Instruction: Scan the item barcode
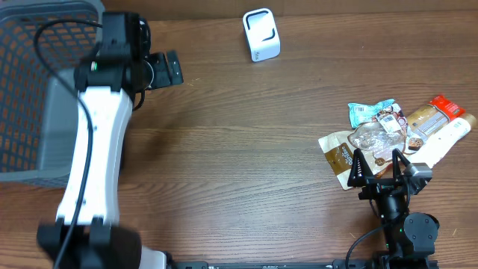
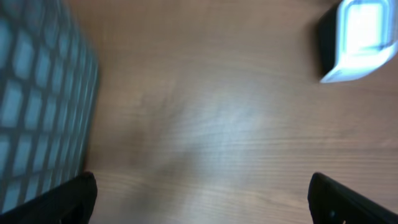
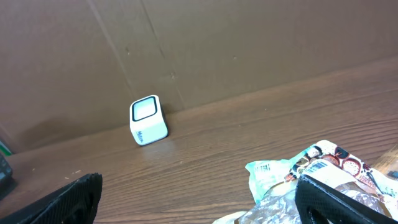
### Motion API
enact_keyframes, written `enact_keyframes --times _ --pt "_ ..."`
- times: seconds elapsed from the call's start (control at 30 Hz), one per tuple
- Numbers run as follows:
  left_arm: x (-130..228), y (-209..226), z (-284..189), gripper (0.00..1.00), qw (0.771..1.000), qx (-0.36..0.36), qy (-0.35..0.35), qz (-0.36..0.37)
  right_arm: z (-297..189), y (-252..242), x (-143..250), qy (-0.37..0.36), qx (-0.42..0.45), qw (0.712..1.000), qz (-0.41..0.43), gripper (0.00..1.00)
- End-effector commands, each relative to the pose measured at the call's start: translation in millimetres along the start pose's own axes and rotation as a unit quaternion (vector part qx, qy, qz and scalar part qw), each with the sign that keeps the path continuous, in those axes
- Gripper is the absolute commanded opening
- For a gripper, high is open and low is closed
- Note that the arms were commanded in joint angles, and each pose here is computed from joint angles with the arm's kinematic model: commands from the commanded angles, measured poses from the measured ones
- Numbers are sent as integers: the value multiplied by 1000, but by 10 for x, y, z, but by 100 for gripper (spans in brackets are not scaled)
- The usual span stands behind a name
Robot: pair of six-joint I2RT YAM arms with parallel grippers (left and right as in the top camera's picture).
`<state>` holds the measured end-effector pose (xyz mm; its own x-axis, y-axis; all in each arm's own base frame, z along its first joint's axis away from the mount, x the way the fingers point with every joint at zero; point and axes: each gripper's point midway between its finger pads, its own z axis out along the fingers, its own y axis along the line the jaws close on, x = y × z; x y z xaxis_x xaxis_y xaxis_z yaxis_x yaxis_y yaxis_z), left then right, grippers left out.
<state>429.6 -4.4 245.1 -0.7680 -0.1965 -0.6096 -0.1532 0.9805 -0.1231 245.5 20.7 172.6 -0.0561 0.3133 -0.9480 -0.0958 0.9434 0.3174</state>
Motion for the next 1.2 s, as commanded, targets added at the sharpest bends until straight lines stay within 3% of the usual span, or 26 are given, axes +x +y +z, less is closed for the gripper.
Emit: enact_keyframes --times 0.0,0.17,0.53,0.8,0.97,1.17 --pt "76 -56 -232 99 998 33 -55 28 3 -17 25 -1 3 1000 2 100" --pt "284 -49 -319 100 985 57 -152 53 3 -17 25 -1 3 1000 2 100" --pt "1087 106 -521 100 923 81 -366 86 3 -17 25 -1 3 1000 2 100" --pt "1601 215 -449 100 907 68 -397 123 3 -17 25 -1 3 1000 2 100" --pt "1735 241 -406 100 902 67 -406 128 3 -17 25 -1 3 1000 2 100" --pt "1897 270 -324 100 913 67 -382 129 3 -17 25 -1 3 1000 2 100"
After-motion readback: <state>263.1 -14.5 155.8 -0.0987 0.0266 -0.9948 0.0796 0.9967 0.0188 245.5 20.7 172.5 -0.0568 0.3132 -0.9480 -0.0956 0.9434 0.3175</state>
